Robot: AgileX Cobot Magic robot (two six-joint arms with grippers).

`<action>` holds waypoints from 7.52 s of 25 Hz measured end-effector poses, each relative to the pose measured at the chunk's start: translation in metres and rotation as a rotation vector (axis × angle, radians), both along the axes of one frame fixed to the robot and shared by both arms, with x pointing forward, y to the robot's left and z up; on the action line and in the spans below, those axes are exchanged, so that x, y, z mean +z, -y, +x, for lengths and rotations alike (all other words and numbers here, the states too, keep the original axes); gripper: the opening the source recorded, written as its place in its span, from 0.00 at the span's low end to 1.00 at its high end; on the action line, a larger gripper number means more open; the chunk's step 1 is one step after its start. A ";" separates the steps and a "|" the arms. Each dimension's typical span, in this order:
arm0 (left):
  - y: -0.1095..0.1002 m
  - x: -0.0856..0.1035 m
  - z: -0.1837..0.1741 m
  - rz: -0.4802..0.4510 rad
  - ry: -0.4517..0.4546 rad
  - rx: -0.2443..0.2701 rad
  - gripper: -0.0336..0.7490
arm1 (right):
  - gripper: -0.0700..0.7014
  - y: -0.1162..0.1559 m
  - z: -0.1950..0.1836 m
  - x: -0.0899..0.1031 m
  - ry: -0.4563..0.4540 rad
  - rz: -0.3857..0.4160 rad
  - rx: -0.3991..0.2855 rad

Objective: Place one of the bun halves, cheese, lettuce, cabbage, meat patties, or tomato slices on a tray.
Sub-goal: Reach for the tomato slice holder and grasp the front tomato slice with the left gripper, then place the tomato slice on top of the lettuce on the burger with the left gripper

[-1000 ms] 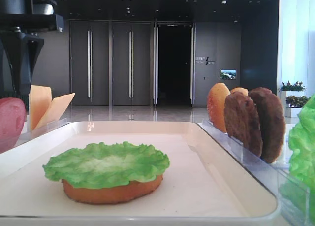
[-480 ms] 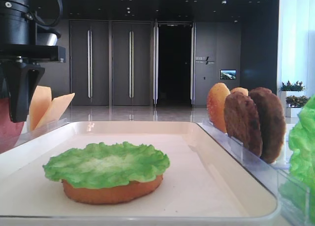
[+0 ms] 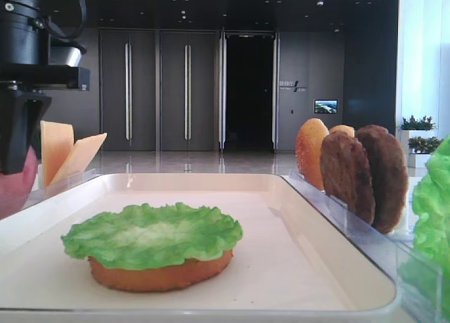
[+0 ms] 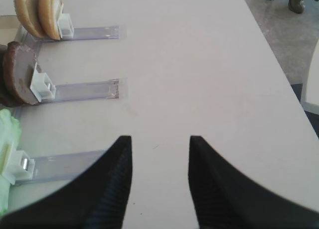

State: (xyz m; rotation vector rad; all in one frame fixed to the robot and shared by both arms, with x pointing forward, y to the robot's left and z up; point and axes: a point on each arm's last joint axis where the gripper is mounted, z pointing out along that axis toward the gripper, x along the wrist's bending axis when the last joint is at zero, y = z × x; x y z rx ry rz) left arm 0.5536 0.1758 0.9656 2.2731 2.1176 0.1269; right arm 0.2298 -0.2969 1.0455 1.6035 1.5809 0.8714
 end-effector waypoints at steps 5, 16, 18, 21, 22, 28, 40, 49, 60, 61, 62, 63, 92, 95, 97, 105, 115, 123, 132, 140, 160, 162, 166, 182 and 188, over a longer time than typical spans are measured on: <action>-0.001 0.000 -0.001 0.018 -0.007 -0.012 0.11 | 0.47 0.000 0.000 0.000 0.000 0.000 0.000; -0.002 0.014 -0.006 0.000 0.005 -0.027 0.11 | 0.47 0.000 0.000 0.000 0.000 -0.004 -0.003; -0.004 0.029 -0.011 -0.014 0.036 -0.026 0.11 | 0.47 0.000 0.000 0.000 0.000 -0.002 0.000; -0.007 0.053 -0.019 -0.047 0.093 -0.022 0.11 | 0.47 0.000 0.000 0.000 0.000 -0.001 0.001; -0.008 0.061 -0.023 -0.056 0.111 -0.021 0.11 | 0.47 0.000 0.000 0.000 0.000 -0.001 0.002; -0.015 0.086 -0.037 -0.072 0.146 -0.009 0.11 | 0.47 0.000 0.000 0.000 0.000 -0.001 0.002; -0.007 0.085 -0.046 -0.047 0.092 -0.043 0.10 | 0.47 0.000 0.000 0.000 0.000 -0.001 0.002; 0.010 0.090 -0.074 -0.074 0.111 -0.108 0.10 | 0.47 0.000 0.000 0.000 0.000 0.000 0.002; 0.010 0.079 -0.084 -0.167 0.152 -0.086 0.10 | 0.47 0.000 0.000 0.000 0.000 0.000 0.002; 0.011 0.080 -0.083 -0.184 0.166 -0.088 0.10 | 0.47 0.000 0.000 0.000 0.000 0.000 0.002; 0.013 0.080 -0.082 -0.206 0.179 -0.095 0.10 | 0.47 0.000 0.000 0.000 0.000 0.000 0.002; 0.016 0.081 -0.082 -0.231 0.190 -0.111 0.10 | 0.47 0.000 0.000 0.000 0.000 0.000 0.002; 0.012 0.003 -0.073 -1.001 0.074 -0.143 0.10 | 0.47 0.000 0.000 0.000 0.000 0.001 0.004; 0.012 -0.005 -0.073 -0.984 0.039 -0.160 0.10 | 0.47 0.000 0.000 0.000 0.000 0.001 0.004; 0.011 -0.008 -0.075 -0.968 0.021 -0.180 0.10 | 0.47 0.000 0.000 0.000 0.000 0.002 0.004; 0.010 -0.020 -0.075 -0.937 -0.029 -0.195 0.10 | 0.47 0.000 0.000 0.000 0.000 -0.002 0.005; 0.013 -0.035 -0.069 -0.958 -0.031 -0.209 0.10 | 0.47 0.000 0.000 0.000 0.000 0.001 0.014; 0.015 -0.046 -0.066 -0.984 -0.038 -0.206 0.10 | 0.47 0.000 0.000 0.000 0.000 0.001 0.014; 0.031 -0.054 -0.072 -0.933 -0.042 -0.239 0.10 | 0.47 0.000 0.000 0.000 0.000 0.001 0.014; 0.032 -0.054 -0.071 -0.934 -0.030 -0.254 0.10 | 0.47 0.000 0.000 0.000 0.000 0.001 0.014; 0.031 -0.054 -0.066 -0.922 0.026 -0.237 0.10 | 0.47 0.000 0.000 0.000 0.000 0.001 0.014; 0.031 -0.054 -0.066 -0.921 0.026 -0.238 0.10 | 0.47 0.000 0.000 0.000 0.000 0.001 0.014; 0.031 -0.054 -0.066 -0.919 0.026 -0.240 0.10 | 0.47 0.000 0.000 0.000 0.000 0.001 0.014; 0.030 -0.057 -0.068 -0.893 -0.003 -0.237 0.14 | 0.47 0.000 0.000 0.000 0.000 0.001 0.014; 0.029 -0.057 -0.069 -0.886 -0.019 -0.225 0.29 | 0.47 0.000 0.000 0.000 0.000 0.001 0.014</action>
